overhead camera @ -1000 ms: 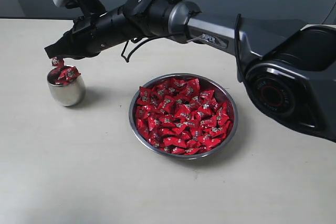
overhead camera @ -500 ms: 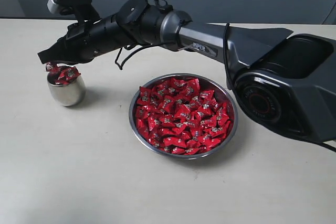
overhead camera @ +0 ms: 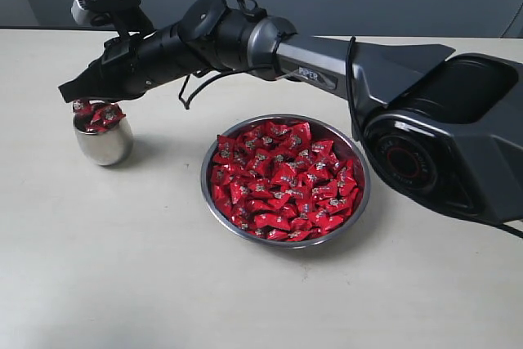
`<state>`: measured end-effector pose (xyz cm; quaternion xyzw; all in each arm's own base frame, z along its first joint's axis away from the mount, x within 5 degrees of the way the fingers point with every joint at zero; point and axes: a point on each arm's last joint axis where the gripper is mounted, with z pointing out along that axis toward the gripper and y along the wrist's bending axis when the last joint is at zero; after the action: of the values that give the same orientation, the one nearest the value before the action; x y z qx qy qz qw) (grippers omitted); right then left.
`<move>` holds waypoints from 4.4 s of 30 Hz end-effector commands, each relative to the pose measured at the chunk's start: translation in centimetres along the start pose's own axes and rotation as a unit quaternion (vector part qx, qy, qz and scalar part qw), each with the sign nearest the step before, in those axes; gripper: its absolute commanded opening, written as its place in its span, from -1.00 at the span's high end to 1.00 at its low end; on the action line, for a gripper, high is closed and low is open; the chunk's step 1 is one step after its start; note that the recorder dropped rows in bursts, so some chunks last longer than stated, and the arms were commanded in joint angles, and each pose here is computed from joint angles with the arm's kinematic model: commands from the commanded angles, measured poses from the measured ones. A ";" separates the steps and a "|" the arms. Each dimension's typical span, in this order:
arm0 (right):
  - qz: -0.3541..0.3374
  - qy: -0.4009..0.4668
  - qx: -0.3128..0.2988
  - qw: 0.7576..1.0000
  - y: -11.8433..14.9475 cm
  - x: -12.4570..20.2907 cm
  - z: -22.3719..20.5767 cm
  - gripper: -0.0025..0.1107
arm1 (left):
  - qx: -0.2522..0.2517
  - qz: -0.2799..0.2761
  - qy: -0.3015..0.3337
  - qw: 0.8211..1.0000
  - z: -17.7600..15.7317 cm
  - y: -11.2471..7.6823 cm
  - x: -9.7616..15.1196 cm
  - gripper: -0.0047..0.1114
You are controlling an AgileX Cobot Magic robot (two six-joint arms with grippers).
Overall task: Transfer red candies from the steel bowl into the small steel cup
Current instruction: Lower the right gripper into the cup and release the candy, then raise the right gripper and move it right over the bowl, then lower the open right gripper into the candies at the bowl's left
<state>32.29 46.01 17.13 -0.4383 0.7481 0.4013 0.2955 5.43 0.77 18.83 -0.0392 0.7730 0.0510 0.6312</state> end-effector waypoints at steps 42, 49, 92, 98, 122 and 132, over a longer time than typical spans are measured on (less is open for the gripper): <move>-0.015 0.011 0.009 1.000 -0.2 0.1 -0.1 0.26 | 0.000 -0.002 -0.001 1.000 0.0 0.0 0.1 0.91; -0.002 0.011 0.015 1.000 -0.2 -0.3 -0.5 0.51 | 0.000 -0.002 -0.001 1.000 0.0 0.0 0.1 0.91; 0.064 0.024 0.250 0.966 -3.8 8.0 -21.2 0.97 | 0.000 -0.002 -0.001 1.000 0.0 0.0 0.1 0.91; 0.076 0.048 0.268 0.959 -2.3 11.5 -23.2 0.97 | 0.000 -0.002 -0.001 1.000 0.0 0.0 0.1 0.91; 0.122 0.093 0.226 0.962 -3.9 13.2 -20.6 0.97 | 0.000 -0.002 -0.001 1.000 0.0 0.0 0.1 0.91; 0.117 0.096 0.173 0.973 -4.6 11.5 -18.8 0.97 | 0.000 -0.002 -0.001 1.000 0.0 0.0 0.1 0.91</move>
<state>29.15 23.41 16.11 -0.3202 0.8796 0.2471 0.2503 5.43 0.77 18.83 -0.0392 0.7730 0.0510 0.6312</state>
